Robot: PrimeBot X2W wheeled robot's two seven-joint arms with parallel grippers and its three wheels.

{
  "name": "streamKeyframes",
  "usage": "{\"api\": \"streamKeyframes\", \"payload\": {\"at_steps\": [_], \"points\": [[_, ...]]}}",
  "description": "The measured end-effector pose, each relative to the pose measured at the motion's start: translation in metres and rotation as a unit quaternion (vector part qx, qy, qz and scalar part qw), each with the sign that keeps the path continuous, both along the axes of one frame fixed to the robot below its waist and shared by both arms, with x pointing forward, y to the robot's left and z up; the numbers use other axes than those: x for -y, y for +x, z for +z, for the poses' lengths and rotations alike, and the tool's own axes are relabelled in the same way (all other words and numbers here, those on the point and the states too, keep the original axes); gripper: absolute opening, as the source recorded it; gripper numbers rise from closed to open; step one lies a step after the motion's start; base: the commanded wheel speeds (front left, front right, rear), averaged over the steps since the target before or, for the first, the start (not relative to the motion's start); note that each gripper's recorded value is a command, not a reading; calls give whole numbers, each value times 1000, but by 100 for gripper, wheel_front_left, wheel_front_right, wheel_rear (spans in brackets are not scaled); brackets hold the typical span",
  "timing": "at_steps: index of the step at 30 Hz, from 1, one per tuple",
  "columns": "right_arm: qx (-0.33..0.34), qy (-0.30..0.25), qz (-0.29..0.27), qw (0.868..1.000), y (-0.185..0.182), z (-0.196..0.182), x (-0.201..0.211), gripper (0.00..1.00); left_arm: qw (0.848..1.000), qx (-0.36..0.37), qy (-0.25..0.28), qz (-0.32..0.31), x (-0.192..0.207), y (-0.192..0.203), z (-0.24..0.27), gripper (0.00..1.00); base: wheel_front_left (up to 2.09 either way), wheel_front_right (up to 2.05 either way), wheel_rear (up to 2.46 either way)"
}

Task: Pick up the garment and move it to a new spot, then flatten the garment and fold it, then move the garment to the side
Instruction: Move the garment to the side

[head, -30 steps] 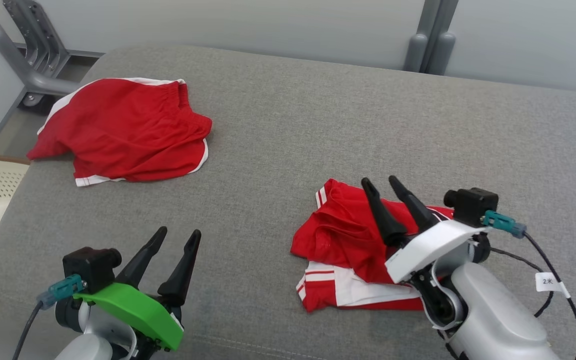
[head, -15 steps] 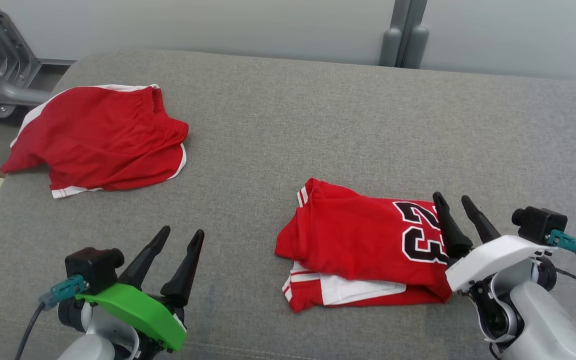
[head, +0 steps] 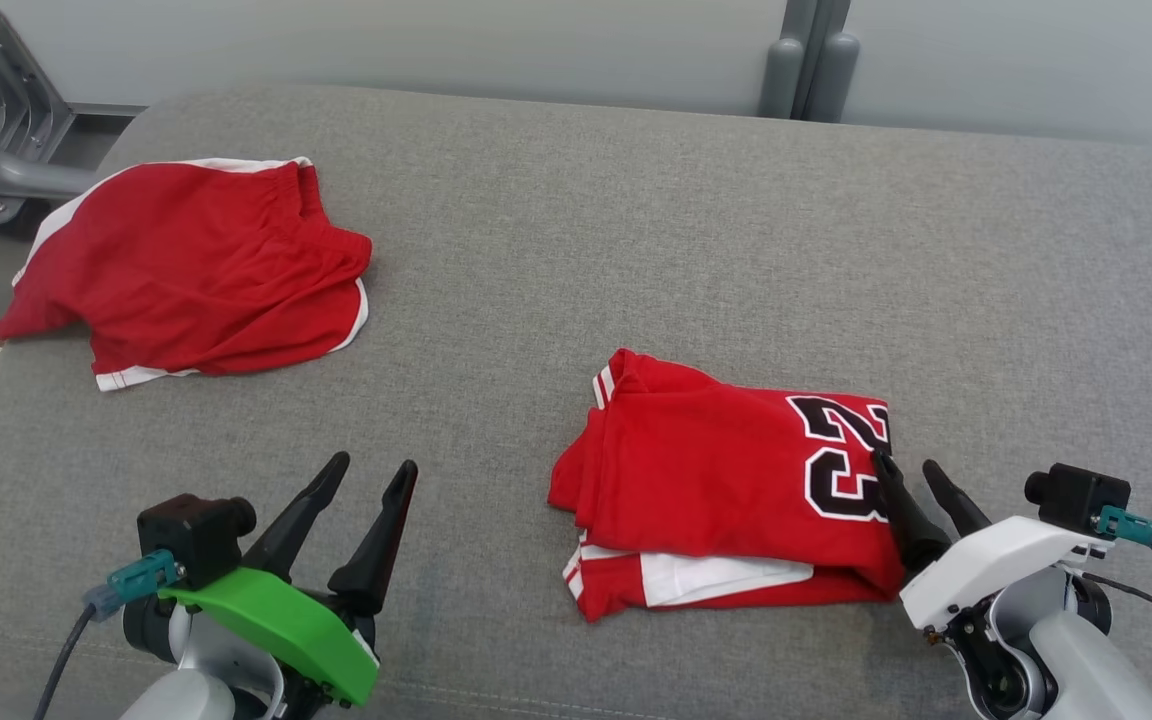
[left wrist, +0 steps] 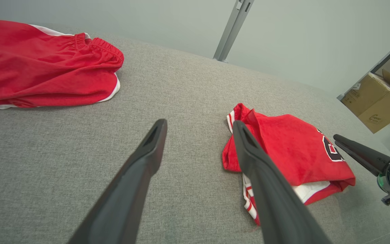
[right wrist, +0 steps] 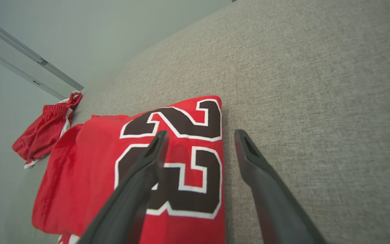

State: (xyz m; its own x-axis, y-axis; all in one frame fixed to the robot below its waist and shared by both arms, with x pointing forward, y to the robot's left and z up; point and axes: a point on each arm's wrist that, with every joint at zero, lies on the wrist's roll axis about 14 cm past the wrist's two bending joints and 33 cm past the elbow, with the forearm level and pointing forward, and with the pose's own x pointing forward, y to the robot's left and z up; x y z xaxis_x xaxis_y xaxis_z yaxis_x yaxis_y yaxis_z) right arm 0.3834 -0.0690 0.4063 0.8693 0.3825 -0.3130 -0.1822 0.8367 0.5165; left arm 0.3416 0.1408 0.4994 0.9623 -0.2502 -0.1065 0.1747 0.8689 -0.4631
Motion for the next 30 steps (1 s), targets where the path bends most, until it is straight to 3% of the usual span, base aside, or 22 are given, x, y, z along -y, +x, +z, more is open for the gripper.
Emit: {"api": "streamKeyframes", "payload": {"at_steps": [10,21,24,25,30], "points": [[-54,50,-27,997,-3,-16,-3,100,1000,-7,0,4,-2,0,-4,100,0,0,0],[-110,94,-20,989,-12,-30,-19,100,1000,-11,1,8,-5,-1,-6,100,0,0,0],[-108,96,-21,989,-10,-29,-18,5,1000,-10,2,9,-6,-1,-5,100,0,0,0],[-106,96,-20,990,-9,-28,-19,0,1000,-10,2,10,-6,-1,-5,100,0,0,0],[-85,96,-27,991,0,-19,-15,0,1000,-9,2,9,-6,-1,-4,100,0,0,0]]}}
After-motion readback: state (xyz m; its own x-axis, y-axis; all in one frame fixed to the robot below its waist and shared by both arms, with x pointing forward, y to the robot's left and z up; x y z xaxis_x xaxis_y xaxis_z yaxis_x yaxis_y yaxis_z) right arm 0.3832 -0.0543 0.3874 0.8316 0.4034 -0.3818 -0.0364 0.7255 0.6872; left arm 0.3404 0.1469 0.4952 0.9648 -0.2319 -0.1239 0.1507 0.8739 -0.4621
